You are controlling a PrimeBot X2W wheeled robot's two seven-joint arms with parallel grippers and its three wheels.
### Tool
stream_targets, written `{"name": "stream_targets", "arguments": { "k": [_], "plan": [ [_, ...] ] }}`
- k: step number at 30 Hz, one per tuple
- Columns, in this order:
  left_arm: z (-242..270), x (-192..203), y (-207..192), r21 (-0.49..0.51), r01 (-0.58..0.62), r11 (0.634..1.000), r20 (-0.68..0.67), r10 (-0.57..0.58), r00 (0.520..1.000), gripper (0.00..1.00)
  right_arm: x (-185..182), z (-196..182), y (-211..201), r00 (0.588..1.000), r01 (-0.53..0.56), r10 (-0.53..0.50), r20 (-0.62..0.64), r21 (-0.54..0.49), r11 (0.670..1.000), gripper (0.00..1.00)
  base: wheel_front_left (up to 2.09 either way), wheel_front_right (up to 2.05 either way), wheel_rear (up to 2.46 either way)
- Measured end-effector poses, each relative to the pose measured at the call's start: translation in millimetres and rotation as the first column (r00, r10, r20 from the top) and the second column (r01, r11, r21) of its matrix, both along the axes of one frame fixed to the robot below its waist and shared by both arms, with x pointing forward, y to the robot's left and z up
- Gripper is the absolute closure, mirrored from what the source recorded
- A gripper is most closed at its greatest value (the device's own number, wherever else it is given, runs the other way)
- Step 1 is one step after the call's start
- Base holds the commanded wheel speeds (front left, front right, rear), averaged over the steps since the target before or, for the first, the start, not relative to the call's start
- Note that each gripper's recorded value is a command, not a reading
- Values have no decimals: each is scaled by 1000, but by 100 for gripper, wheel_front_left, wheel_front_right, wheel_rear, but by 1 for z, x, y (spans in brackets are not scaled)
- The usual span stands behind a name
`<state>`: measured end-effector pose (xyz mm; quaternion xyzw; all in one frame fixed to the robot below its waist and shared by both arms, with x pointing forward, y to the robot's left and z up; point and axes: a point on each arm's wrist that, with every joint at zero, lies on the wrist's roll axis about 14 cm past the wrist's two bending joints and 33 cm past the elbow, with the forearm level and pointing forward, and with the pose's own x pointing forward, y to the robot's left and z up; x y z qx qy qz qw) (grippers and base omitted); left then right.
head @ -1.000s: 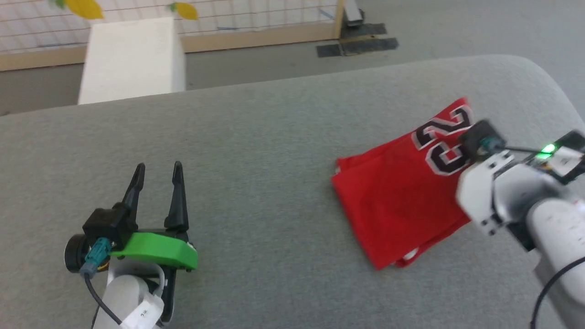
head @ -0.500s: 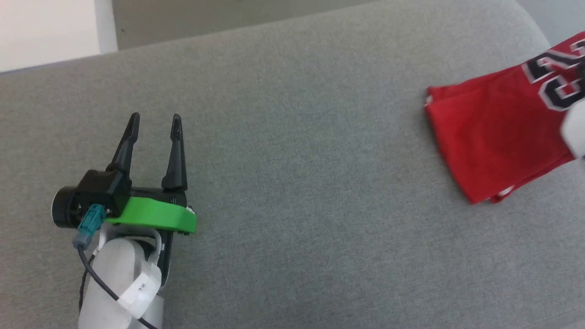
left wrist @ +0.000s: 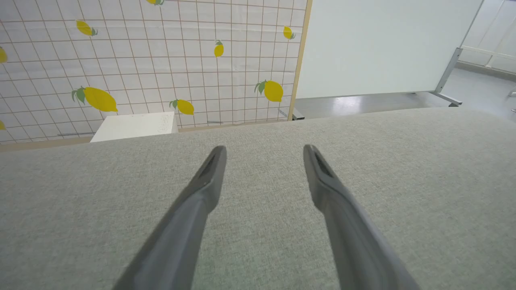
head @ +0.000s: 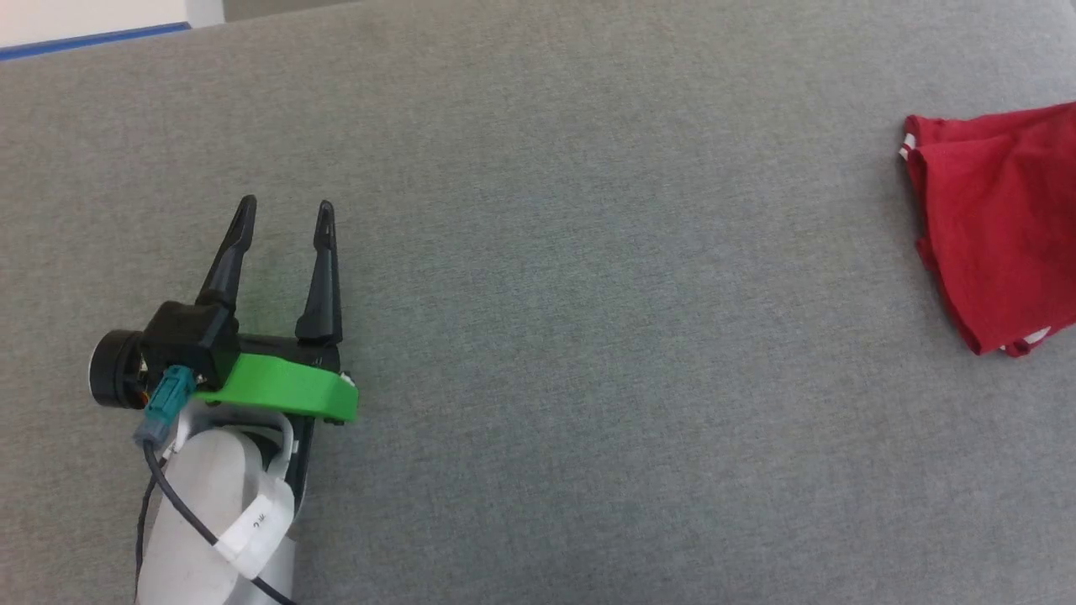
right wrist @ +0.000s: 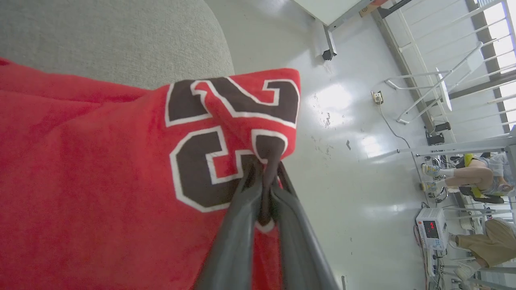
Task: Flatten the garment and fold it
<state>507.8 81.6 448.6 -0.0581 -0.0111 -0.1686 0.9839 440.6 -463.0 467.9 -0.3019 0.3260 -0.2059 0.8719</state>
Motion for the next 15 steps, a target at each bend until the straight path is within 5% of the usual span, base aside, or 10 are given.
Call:
{"name": "stream_targets", "arguments": {
  "k": [1,8,15],
  "plan": [
    [4,-2,2,3,-5,1000,4,5,1000,0,-4,0,-3,1000,27,-27,11,9,1000,0,0,0,0],
    [20,-18,5,-22,-21,1000,5,21,1000,0,-38,0,-5,988,117,-126,89,106,987,0,0,0,0],
    [33,-53,11,-35,-41,999,-5,41,999,0,-48,28,21,940,18,-87,331,206,978,0,0,0,0]
  ]
}}
